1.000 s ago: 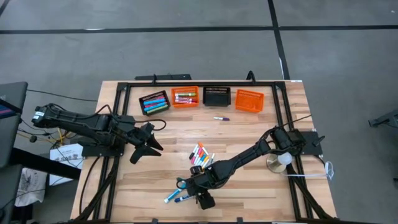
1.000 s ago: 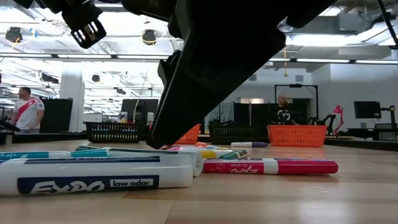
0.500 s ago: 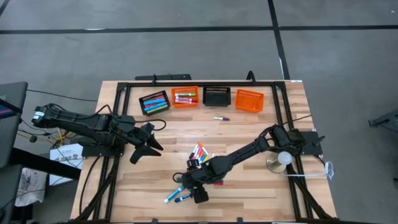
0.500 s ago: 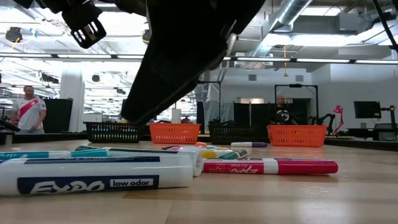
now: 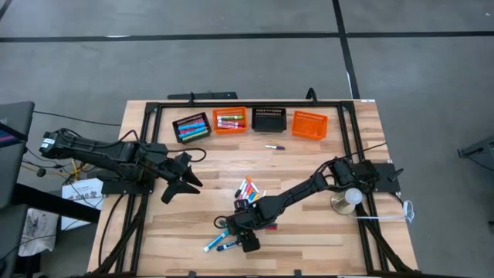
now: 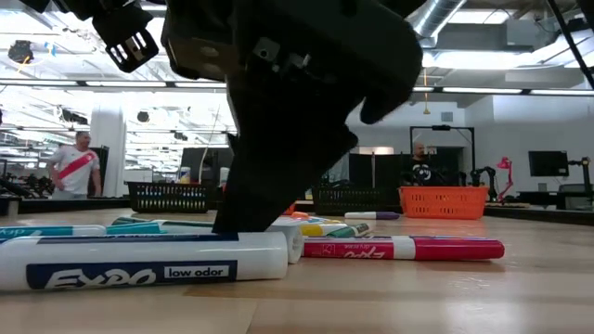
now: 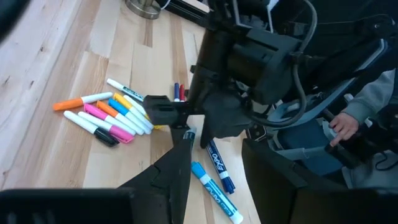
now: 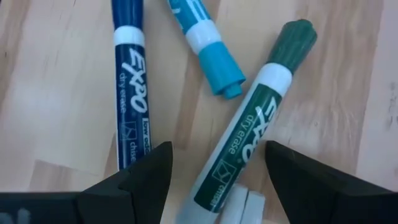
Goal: Pick & Place Markers
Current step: Put the green marker pen into the left orange bin
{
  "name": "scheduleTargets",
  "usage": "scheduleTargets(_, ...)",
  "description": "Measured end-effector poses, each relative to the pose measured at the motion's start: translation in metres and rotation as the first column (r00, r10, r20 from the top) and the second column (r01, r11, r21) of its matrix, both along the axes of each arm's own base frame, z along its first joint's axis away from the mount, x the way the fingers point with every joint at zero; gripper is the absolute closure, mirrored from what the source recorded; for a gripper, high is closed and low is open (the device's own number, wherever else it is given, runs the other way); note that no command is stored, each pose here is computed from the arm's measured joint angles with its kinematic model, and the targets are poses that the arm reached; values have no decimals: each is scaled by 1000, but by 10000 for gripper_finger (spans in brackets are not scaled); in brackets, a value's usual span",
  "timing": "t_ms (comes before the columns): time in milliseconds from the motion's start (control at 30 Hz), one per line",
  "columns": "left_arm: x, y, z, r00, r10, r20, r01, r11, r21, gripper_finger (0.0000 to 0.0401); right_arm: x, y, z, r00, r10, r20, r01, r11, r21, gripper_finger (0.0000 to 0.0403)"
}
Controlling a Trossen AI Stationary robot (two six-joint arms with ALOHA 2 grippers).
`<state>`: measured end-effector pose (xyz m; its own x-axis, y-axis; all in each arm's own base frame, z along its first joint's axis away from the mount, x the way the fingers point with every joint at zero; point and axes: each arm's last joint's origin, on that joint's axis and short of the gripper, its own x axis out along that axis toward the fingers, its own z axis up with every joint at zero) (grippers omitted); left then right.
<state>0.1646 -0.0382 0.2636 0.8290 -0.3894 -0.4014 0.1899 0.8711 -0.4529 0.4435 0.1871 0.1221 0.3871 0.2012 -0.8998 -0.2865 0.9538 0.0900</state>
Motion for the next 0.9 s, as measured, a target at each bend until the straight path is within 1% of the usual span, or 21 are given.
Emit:
scheduleTargets(100,0,0,0,1000,0,2,0,1000,0,259,1,-2,-1,999,-32,-4,32,999,4,157)
scheduleTargets(200,0,0,1,1000,0,6,0,1000,-1,259,2,-4,-2,999,-50,-9,50,999,8,178)
scheduleTargets(300,0,0,1,1000,0,6,0,1000,-1,259,2,-5,-3,998,-54,-11,54,999,5,215)
scheduleTargets(433,0,0,1,1000,0,6,0,1000,-1,259,2,-7,-3,998,-68,-14,68,998,4,277)
scheduleTargets(533,0,0,1,1000,0,6,0,1000,-1,259,4,-11,-3,994,-106,-24,107,994,17,320)
scheduleTargets(633,0,0,1,1000,0,6,0,1000,-1,259,6,-14,-1,987,-155,-36,156,987,39,347)
scheduleTargets(733,0,0,1,1000,-7,12,6,1000,13,259,10,-15,6,983,-176,-47,179,983,51,355)
scheduleTargets(833,0,0,1,1000,-11,16,10,1000,21,259,17,-18,14,978,-205,-34,206,977,46,347)
scheduleTargets(900,0,0,1,1000,-15,20,14,999,29,259,20,-22,25,969,-247,-32,247,969,18,342)
